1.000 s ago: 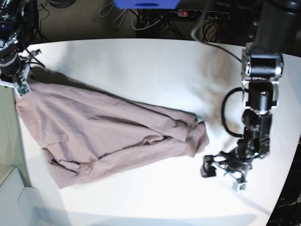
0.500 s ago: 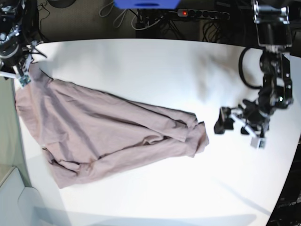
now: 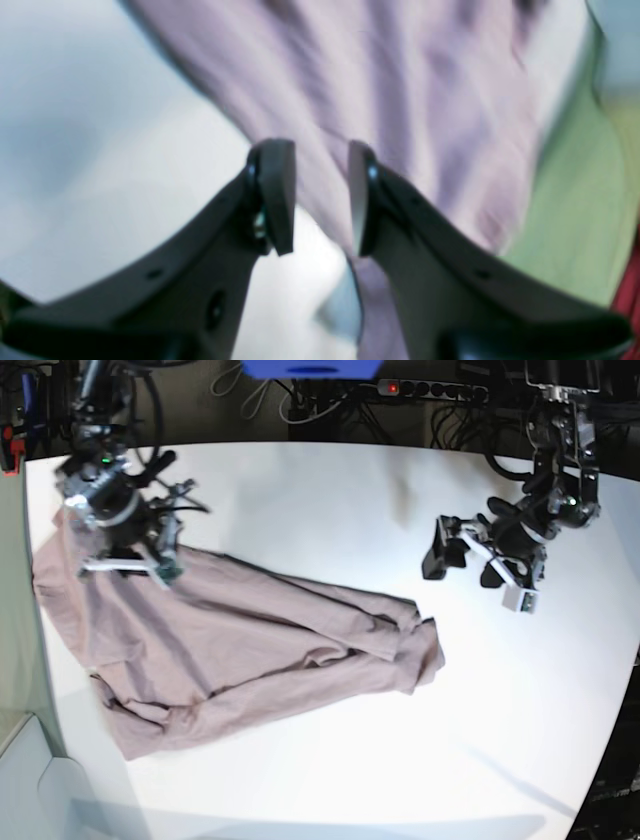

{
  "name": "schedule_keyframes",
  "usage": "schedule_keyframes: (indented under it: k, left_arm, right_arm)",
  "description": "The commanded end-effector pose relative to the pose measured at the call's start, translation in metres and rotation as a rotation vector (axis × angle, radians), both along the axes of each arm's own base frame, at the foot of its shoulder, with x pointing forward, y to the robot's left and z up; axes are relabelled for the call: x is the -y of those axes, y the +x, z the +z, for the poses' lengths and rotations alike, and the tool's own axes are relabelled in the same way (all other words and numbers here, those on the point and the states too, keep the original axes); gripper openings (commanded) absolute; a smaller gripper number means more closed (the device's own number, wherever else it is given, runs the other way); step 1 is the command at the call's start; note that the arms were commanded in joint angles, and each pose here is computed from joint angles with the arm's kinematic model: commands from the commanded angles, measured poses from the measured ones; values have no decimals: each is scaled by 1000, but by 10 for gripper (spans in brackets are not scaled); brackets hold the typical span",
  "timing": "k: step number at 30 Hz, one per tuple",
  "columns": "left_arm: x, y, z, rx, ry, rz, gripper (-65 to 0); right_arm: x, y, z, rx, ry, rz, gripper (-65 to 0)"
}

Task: Layout the t-shirt on the table in an organized manner, then fold the t-shirt properly
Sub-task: 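Grasp the shirt's folded edge with the left gripper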

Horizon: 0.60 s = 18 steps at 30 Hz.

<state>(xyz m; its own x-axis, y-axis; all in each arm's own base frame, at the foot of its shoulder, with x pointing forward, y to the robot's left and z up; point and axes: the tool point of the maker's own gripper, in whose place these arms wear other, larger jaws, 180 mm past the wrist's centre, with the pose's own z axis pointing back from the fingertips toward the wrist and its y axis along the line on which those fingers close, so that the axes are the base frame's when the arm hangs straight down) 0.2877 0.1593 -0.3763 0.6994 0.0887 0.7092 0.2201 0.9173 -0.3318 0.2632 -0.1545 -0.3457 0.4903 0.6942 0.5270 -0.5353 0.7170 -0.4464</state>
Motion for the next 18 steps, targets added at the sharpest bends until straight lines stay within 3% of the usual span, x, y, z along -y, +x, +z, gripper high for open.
schedule_keyframes:
  k: [1, 4, 10, 18]
  left_arm:
    - [-2, 3, 9, 30, -3, 2, 0]
    - [-2, -2, 5, 19, -5, 2, 0]
    - [21, -19, 3, 17, -15, -97, 0]
    - [52, 6, 61, 198, -26, -143, 0]
  right_arm:
    - [-14, 10, 12, 50, 11, 29, -456]
    - [-50, 12, 12, 58, 21, 86, -440]
    - [-105, 22, 27, 101, 89, 151, -315]
    - [-116, 16, 13, 56, 89, 180, -295]
